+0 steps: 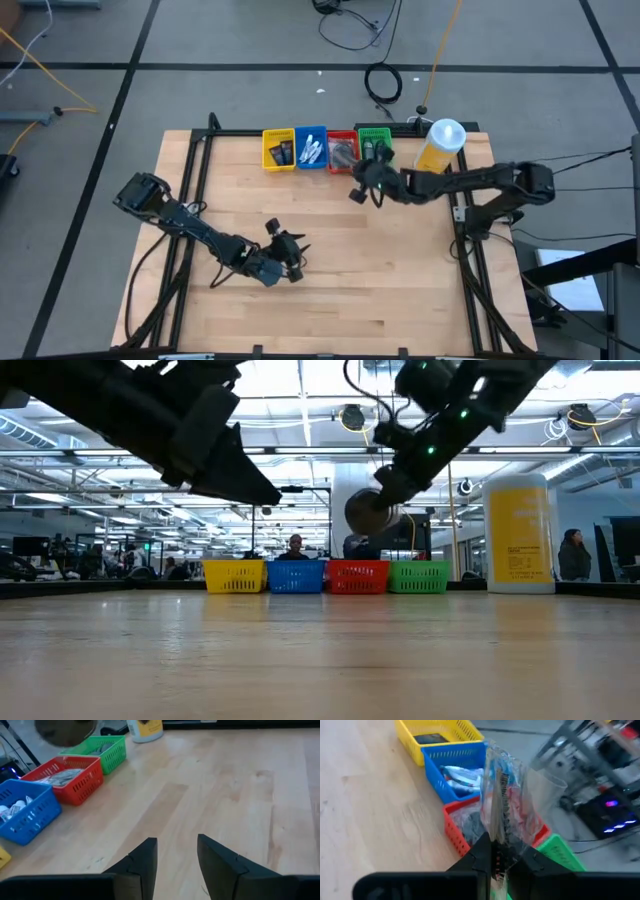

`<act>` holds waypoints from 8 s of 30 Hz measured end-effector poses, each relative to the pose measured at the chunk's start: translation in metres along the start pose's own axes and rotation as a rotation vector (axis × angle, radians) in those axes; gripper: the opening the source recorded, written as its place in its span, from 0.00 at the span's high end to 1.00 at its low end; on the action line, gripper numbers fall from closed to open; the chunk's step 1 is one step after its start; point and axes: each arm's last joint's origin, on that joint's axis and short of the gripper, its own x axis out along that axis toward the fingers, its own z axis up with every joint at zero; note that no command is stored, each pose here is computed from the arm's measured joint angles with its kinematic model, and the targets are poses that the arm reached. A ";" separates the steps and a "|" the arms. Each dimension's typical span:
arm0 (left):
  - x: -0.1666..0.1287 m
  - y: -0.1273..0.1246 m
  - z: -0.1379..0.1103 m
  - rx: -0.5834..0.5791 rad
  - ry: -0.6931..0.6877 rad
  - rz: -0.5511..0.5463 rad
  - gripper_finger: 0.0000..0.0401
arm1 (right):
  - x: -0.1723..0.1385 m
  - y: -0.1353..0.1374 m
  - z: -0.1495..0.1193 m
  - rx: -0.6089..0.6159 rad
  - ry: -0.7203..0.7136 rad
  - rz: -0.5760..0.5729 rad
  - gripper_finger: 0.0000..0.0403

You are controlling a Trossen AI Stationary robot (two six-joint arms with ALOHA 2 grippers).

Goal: Pick & Place Travel size toiletries
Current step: Put the black hairbrush into the red basket, then return to Home Position

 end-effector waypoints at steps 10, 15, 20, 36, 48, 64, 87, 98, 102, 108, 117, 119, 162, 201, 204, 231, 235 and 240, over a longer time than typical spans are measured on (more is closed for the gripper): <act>0.001 -0.001 0.000 0.000 0.019 -0.038 0.66 | 0.030 -0.042 -0.007 0.184 0.020 0.033 0.93; 0.000 -0.002 -0.001 0.002 0.023 -0.050 0.66 | 0.050 -0.038 -0.017 0.197 0.042 0.033 0.93; -0.002 -0.003 -0.002 0.010 0.023 -0.057 0.66 | 0.071 -0.027 -0.028 0.194 0.049 0.004 0.91; -0.002 -0.003 -0.001 0.016 0.021 -0.057 0.66 | 0.095 -0.029 -0.032 0.230 -0.050 -0.025 0.70; -0.002 -0.003 -0.001 0.019 0.021 -0.057 0.66 | 0.091 -0.034 -0.033 0.266 -0.005 -0.022 0.42; -0.002 -0.003 -0.002 0.023 0.027 -0.071 0.66 | 0.085 -0.042 -0.019 0.408 0.005 0.186 0.51; -0.002 -0.003 -0.002 0.025 0.029 -0.075 0.66 | 0.145 -0.066 -0.023 0.494 0.119 0.112 0.68; -0.002 -0.004 -0.002 0.023 0.029 -0.075 0.66 | 0.113 -0.070 0.014 0.418 -0.028 0.182 0.68; -0.002 -0.004 -0.002 0.019 0.028 -0.075 0.66 | 0.114 -0.061 0.011 0.457 -0.011 0.405 0.68; -0.002 -0.004 -0.001 0.017 0.027 -0.075 0.66 | 0.138 -0.053 -0.015 0.449 0.077 0.390 0.68; -0.002 -0.004 -0.002 0.019 0.028 -0.075 0.66 | 0.148 -0.064 -0.023 0.489 0.101 0.118 0.68; -0.002 -0.004 -0.002 0.018 0.028 -0.075 0.66 | 0.148 -0.064 -0.023 0.512 0.105 0.113 0.68; -0.014 -0.014 -0.005 0.012 0.019 -0.121 0.66 | -0.025 -0.022 -0.026 0.202 -0.104 0.461 0.74; -0.062 0.172 0.036 -0.198 -0.144 -0.022 0.66 | -0.130 -0.039 -0.157 0.219 -0.616 0.747 0.99; -0.073 0.187 0.016 -0.246 -0.165 -0.010 0.66 | -0.128 -0.040 -0.157 0.201 -0.609 0.678 0.99; -0.106 0.221 -0.048 -0.229 -0.531 -0.117 0.99 | -0.127 -0.040 -0.158 0.192 -0.609 0.654 0.98; -0.105 0.220 -0.049 -0.191 -0.538 -0.135 0.97 | -0.127 -0.040 -0.158 0.193 -0.608 0.654 0.98; -0.104 0.219 -0.050 -0.205 -0.519 -0.158 0.99 | -0.127 -0.040 -0.158 0.193 -0.609 0.654 0.98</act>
